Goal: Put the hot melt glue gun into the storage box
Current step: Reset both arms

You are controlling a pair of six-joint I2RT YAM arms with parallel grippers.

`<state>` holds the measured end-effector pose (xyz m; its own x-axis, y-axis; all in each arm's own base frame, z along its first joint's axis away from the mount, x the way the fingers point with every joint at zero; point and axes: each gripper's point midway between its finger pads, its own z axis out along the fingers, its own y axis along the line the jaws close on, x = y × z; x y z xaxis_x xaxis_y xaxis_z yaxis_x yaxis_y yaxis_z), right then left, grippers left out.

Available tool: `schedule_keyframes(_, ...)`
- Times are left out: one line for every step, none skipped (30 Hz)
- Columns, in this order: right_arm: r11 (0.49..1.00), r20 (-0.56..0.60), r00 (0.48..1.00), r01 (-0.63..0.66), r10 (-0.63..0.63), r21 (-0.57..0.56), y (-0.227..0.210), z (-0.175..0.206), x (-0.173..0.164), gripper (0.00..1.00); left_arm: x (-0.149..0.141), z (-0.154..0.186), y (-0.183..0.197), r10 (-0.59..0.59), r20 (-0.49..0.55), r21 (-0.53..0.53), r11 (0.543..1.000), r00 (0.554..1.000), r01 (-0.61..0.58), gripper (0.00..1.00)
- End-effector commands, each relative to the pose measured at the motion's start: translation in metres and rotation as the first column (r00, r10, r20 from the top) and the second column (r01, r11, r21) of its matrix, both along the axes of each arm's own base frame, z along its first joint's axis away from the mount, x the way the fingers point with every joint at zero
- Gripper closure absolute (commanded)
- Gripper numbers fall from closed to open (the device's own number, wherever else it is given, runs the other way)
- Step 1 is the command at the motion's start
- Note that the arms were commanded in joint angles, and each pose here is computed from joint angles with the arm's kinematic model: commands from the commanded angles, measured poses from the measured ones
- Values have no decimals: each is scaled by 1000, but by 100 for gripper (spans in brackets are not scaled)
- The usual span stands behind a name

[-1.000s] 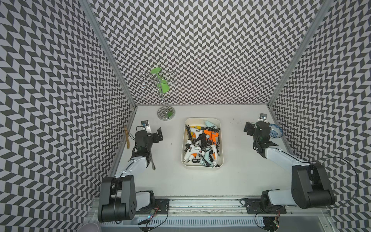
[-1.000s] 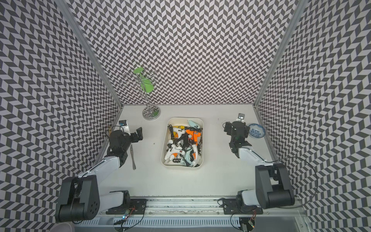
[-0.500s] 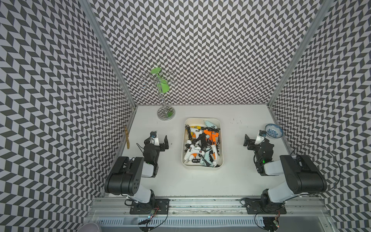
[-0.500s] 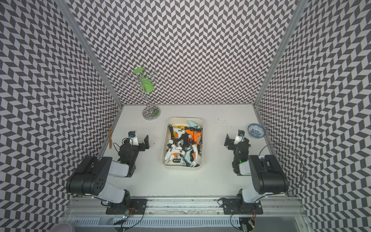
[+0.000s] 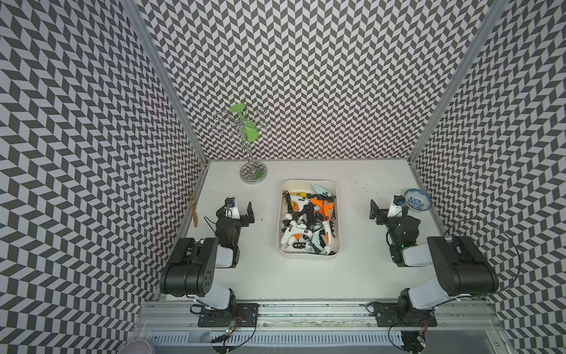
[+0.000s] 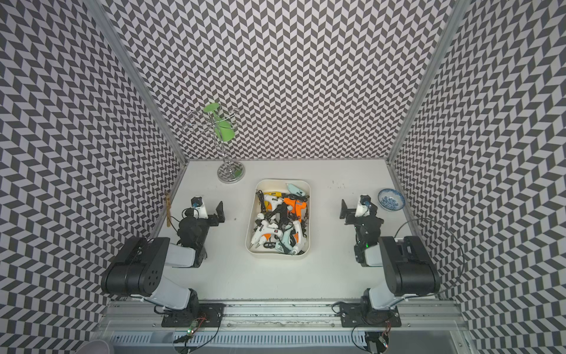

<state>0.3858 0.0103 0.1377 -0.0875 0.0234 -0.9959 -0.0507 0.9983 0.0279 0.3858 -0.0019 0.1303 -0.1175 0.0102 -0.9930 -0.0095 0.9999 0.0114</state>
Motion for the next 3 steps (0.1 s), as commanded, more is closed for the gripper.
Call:
schedule_keyframes(1000, 56, 998, -15, 15, -6, 3, 14, 1, 1, 3, 12, -1, -12, 42, 4, 1000, 999, 12, 0)
schedule_keyframes(1000, 52, 999, -14, 14, -6, 3, 13, 1, 1, 3, 12, -2, -13, 43, 4, 1000, 999, 12, 0)
schedule_keyframes(1000, 47, 999, -14, 15, -5, 3, 13, 3, 1, 3, 13, -2, -12, 45, 4, 1000, 999, 12, 1)
